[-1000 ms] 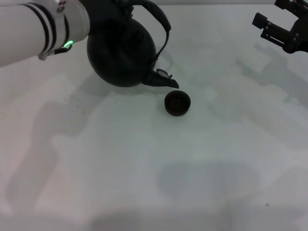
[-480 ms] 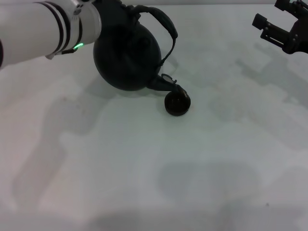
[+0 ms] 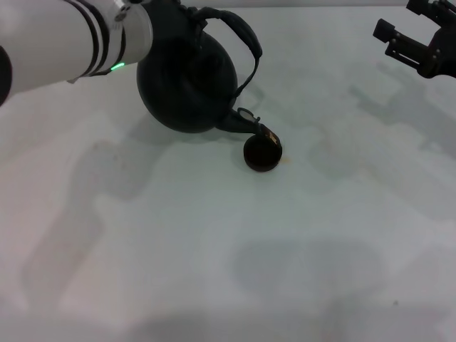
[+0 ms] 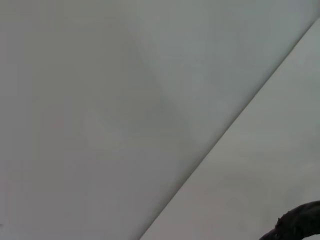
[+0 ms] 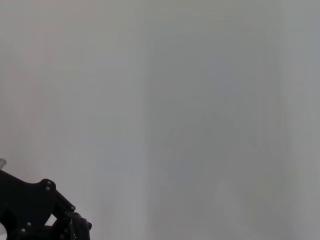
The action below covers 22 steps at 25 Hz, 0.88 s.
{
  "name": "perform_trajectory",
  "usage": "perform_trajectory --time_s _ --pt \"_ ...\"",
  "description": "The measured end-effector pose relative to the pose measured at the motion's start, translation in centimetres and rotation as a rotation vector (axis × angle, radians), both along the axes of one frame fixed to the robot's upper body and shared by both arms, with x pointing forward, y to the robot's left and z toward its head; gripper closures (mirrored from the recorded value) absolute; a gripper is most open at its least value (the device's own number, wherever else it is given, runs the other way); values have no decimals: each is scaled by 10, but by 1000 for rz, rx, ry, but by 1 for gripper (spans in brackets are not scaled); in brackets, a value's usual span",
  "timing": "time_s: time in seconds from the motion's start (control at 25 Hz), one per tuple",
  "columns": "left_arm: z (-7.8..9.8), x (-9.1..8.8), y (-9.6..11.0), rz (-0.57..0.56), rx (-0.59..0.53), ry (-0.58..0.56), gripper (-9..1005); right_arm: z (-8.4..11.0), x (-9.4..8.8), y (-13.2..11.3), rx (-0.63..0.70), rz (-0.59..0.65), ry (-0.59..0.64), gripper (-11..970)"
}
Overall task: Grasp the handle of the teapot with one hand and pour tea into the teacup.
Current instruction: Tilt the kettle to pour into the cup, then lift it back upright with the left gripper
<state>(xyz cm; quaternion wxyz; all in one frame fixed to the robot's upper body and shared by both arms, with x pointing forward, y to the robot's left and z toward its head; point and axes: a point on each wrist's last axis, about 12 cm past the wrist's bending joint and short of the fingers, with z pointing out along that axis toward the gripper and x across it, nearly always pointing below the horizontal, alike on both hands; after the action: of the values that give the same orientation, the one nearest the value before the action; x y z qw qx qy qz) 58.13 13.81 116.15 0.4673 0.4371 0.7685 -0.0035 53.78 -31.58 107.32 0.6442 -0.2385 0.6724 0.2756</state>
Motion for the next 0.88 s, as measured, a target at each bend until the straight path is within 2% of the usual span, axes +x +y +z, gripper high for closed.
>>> perform_trajectory --time_s 0.88 --pt "2 1 0 -2 69 1 876 0 2 0 -4 -9 4 123"
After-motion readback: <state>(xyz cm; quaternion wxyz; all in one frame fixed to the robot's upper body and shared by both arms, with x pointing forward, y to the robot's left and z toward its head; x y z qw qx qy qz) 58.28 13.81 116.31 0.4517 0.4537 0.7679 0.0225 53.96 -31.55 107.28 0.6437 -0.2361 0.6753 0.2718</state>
